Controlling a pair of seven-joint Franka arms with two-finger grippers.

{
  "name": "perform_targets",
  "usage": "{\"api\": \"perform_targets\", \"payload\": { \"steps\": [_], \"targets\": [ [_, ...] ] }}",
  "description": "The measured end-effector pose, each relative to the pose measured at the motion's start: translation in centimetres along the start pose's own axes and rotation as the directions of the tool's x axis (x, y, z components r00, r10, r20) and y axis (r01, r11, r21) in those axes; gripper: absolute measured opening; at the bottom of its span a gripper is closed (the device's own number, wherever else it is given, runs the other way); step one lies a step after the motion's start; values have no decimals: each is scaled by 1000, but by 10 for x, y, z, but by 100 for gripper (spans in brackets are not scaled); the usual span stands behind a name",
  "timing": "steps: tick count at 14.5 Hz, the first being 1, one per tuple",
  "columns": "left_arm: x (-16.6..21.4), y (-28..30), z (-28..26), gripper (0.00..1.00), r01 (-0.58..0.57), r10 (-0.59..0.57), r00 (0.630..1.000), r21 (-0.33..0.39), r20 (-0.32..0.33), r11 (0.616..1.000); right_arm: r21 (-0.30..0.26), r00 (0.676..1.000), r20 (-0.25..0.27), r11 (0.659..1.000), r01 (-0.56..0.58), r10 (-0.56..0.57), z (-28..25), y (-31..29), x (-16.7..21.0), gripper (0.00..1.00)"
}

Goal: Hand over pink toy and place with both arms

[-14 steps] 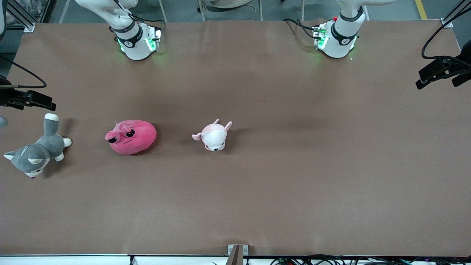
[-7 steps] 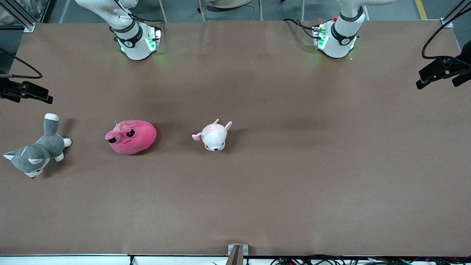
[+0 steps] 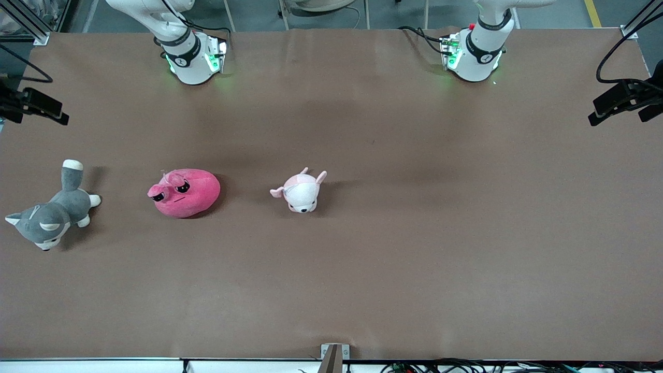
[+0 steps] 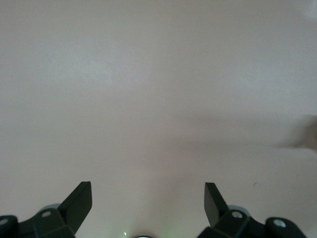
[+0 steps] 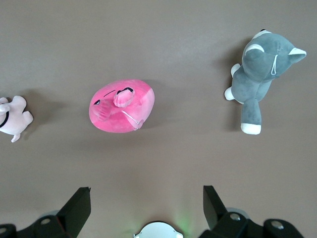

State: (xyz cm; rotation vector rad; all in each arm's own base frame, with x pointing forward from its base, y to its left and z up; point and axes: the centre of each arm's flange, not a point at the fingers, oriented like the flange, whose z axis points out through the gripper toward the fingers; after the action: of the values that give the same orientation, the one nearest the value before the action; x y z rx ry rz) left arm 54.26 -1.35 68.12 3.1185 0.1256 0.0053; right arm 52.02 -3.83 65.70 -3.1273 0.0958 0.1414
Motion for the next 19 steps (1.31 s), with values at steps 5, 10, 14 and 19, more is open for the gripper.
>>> {"api": "perform_targets", "payload": {
  "steps": [5,10,14,19],
  "targets": [
    [0,4,0,100,-7,7,1000,-2,0,1000,1,1000,-16,1000,1,-1,-2,0,-4,100],
    [0,4,0,100,-7,7,1000,-2,0,1000,1,1000,-14,1000,1,-1,0,0,-3,100],
    [0,4,0,100,-18,18,1000,-2,0,1000,1,1000,-16,1000,2,-2,0,0,-3,100],
    [0,4,0,100,-86,86,996,-2,0,996,0,999,-20,999,35,-35,-9,-4,-7,100]
  ]
}}
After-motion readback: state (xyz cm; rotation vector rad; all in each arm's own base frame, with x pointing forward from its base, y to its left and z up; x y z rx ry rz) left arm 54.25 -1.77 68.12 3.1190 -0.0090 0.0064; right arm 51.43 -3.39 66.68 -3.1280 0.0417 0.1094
